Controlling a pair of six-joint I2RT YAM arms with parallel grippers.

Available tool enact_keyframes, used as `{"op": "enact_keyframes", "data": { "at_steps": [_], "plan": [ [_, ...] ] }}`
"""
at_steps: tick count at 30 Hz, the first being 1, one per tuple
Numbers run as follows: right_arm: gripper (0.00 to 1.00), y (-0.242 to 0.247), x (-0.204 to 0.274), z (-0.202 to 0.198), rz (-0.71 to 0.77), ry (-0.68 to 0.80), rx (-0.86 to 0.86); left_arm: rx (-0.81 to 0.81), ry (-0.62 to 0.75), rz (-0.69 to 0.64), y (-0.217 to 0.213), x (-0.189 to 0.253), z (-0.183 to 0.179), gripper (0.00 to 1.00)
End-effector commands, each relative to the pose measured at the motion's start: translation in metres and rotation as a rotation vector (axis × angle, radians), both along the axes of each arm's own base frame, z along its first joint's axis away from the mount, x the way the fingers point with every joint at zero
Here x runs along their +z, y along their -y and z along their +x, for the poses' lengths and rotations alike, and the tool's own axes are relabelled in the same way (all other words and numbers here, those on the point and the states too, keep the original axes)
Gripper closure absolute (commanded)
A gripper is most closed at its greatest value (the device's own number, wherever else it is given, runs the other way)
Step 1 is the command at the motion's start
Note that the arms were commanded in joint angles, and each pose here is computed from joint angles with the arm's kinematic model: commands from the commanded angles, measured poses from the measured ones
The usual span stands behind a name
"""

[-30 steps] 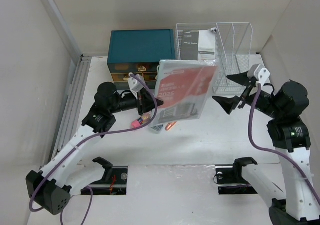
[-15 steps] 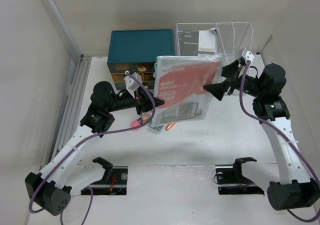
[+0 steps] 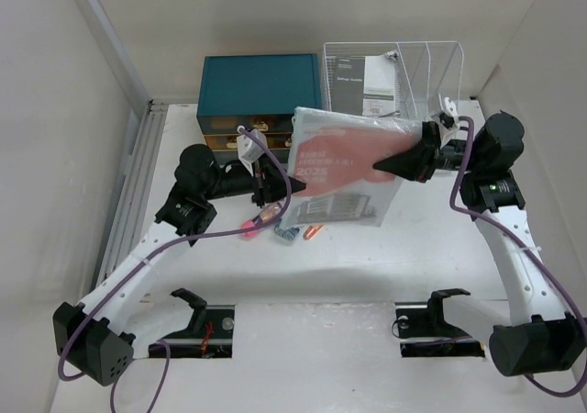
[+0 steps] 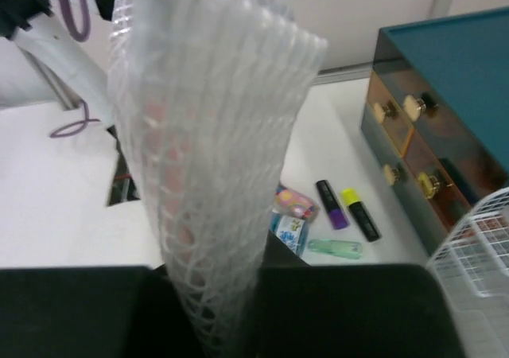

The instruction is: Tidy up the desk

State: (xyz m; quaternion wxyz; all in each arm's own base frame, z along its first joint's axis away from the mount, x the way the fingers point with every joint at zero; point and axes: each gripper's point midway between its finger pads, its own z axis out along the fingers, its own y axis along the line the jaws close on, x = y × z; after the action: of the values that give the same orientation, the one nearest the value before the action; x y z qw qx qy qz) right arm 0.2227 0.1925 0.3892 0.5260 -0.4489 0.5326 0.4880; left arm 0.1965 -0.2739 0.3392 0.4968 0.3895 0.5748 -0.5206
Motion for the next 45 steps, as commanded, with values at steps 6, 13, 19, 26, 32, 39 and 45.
{"op": "enact_keyframes", "data": {
  "at_steps": [6,13,19,26,32,39,45],
  "plan": [
    [1.0,0.001,0.015,-0.006,0.015,0.106,-0.031,0.038,0.126,-0.085,-0.001,0.049,0.012,1.0],
    [1.0,0.038,0.076,0.039,0.113,0.262,-0.476,0.224,0.118,-0.103,-0.016,0.056,0.031,0.0],
    [1.0,0.104,0.125,0.086,0.17,0.345,-0.956,0.394,0.087,-0.108,-0.038,0.037,0.04,0.0],
    [1.0,0.187,0.168,0.11,0.283,0.357,-1.394,0.418,0.072,-0.088,-0.046,0.014,0.032,0.0],
    [1.0,0.224,0.164,0.128,0.27,0.41,-1.598,0.409,0.084,-0.097,-0.05,0.014,0.022,0.0],
    [1.0,0.217,0.127,0.176,0.208,0.393,-1.586,0.398,0.087,-0.087,-0.05,0.01,0.019,0.0],
    [1.0,0.203,0.094,0.221,0.134,0.35,-1.526,0.388,0.094,-0.092,-0.05,0.013,0.016,0.0]
  ]
}}
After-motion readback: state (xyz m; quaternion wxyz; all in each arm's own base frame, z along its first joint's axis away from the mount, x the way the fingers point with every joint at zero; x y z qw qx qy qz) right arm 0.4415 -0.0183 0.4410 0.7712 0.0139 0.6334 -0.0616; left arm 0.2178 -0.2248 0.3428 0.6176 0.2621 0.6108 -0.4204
